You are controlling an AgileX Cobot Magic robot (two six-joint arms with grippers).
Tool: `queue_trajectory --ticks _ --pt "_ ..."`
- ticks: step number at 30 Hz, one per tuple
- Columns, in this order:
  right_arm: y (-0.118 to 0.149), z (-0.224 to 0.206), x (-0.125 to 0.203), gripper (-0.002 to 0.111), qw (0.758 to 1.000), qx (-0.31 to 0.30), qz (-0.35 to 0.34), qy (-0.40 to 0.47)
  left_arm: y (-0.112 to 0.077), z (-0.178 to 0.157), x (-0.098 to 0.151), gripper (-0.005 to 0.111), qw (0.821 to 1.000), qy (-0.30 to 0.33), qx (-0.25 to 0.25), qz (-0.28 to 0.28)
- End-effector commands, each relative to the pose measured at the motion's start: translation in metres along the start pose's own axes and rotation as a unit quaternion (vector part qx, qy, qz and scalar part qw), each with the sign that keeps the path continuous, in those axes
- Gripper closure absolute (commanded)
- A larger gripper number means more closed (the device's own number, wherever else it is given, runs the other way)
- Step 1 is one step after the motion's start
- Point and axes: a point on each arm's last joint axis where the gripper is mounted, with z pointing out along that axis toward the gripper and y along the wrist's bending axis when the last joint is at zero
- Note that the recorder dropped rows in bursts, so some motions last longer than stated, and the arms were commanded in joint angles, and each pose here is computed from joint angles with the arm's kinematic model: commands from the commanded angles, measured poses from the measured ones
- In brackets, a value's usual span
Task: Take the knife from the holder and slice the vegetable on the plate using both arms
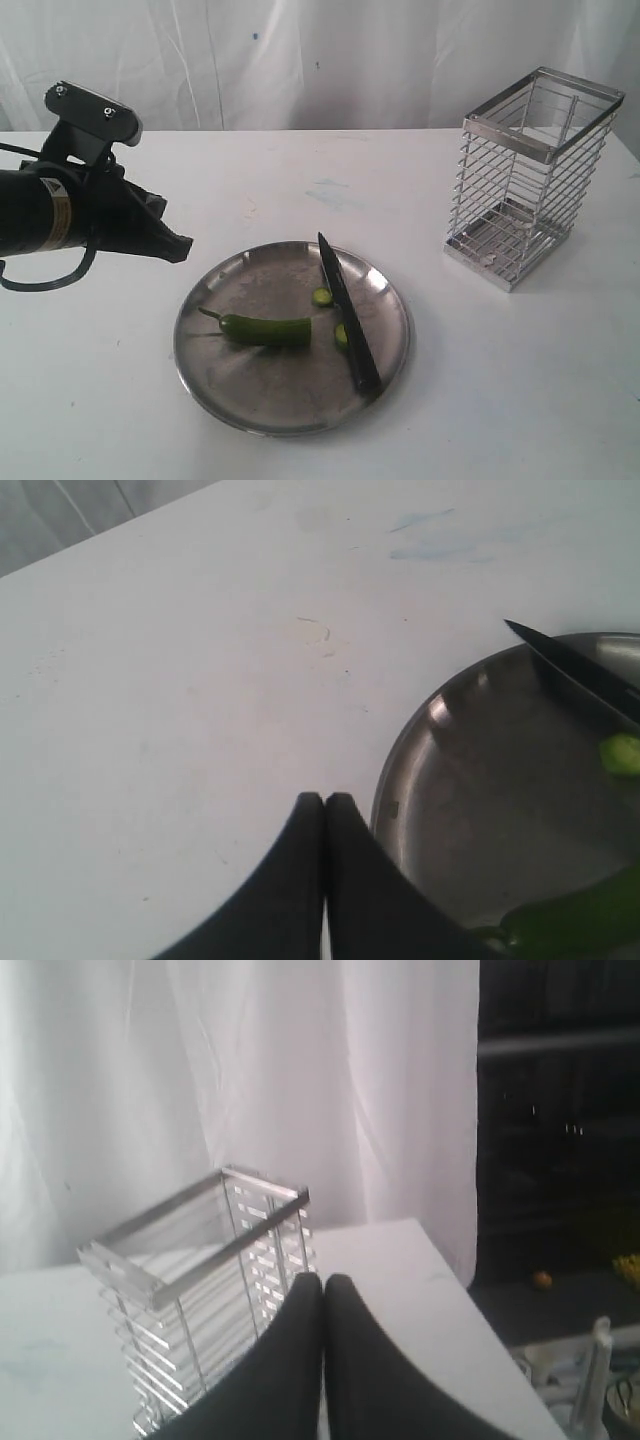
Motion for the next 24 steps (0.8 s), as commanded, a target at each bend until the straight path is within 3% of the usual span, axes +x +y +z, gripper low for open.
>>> queue_trajectory --ticks 1,5,9,13,24 --pt "-0.007 -0.025 0.001 0.108 0.999 0.027 0.002 -0.019 -0.002 0.0 -0.001 0.107 1.0 -0.002 0.007 0.006" --pt "-0.009 -0.033 0.009 0.108 0.998 0.034 0.045 -0.003 -0.001 0.0 -0.001 0.107 1.0 -0.002 0.002 0.006" --pt "-0.005 -0.049 0.002 0.108 0.998 0.002 0.008 -0.066 -0.001 0.0 -0.001 0.107 1.0 -0.002 0.002 0.006" --pt "-0.005 -0.057 0.014 0.108 0.998 -0.003 0.061 -0.015 0.0 0.0 -0.001 0.107 1.0 -0.001 -0.002 0.007" --pt "-0.007 -0.063 0.02 0.108 0.998 0.002 0.065 0.003 0.0 0.0 -0.001 0.107 1.0 -0.001 -0.004 0.007"
